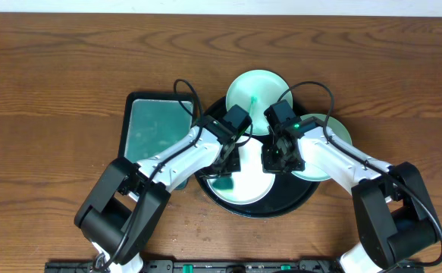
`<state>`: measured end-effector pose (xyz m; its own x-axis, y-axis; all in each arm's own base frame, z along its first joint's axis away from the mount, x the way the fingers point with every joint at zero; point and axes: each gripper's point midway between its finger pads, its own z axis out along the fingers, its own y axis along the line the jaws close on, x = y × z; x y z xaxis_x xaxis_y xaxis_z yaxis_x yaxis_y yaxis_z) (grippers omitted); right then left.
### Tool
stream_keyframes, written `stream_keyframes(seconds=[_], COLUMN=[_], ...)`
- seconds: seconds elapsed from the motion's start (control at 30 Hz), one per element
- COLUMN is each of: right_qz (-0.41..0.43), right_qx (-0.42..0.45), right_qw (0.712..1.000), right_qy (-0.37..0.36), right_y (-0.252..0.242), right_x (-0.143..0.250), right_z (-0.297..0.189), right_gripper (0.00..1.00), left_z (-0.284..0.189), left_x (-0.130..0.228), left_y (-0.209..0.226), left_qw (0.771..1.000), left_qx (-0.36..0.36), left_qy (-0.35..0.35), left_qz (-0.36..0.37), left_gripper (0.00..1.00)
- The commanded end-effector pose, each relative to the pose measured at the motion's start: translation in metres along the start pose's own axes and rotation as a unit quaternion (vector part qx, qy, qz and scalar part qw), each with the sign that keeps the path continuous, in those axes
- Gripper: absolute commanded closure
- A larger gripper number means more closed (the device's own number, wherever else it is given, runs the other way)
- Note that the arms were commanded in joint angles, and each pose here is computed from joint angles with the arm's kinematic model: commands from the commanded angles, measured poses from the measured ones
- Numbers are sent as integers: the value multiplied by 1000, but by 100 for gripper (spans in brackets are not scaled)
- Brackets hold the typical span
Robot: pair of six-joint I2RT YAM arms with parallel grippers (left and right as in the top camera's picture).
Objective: Clean dirty plates on tray and stack at the side
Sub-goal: 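Scrub the white plate with the sponge held in the left gripper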
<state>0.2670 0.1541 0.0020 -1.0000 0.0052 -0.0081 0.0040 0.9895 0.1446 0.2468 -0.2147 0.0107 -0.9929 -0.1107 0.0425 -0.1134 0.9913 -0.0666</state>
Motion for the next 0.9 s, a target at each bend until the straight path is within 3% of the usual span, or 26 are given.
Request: stream_keyframes(seconds=[0.0,0.27,0.57,0.73,0.87], right_qz=[-5,-5,-5,-5,-5], right_qx=[30,30,30,30,30], right_qw=[1000,1000,1000,1000,1000], right_qy=[-5,-5,-5,-5,-5], right_y=[-10,-10,-10,-10,-10], right_x=[-1,-1,-2,-1,-1], right_z=[8,8,8,8,8], right_gripper=[99,99,99,99,99], left_z=[15,-8,-80,-125,-133], left_x=[-17,-28,-31,-50,-70], left_y=[67,79,56,88,135], left_qw=[984,975,988,987,978], left_qx=[-167,-210,-131,-107,-136], left_qy=[-56,-75,-77,-123,-142], left_qz=[-6,9,12,-9,-70], left_gripper=[93,93,93,93,93])
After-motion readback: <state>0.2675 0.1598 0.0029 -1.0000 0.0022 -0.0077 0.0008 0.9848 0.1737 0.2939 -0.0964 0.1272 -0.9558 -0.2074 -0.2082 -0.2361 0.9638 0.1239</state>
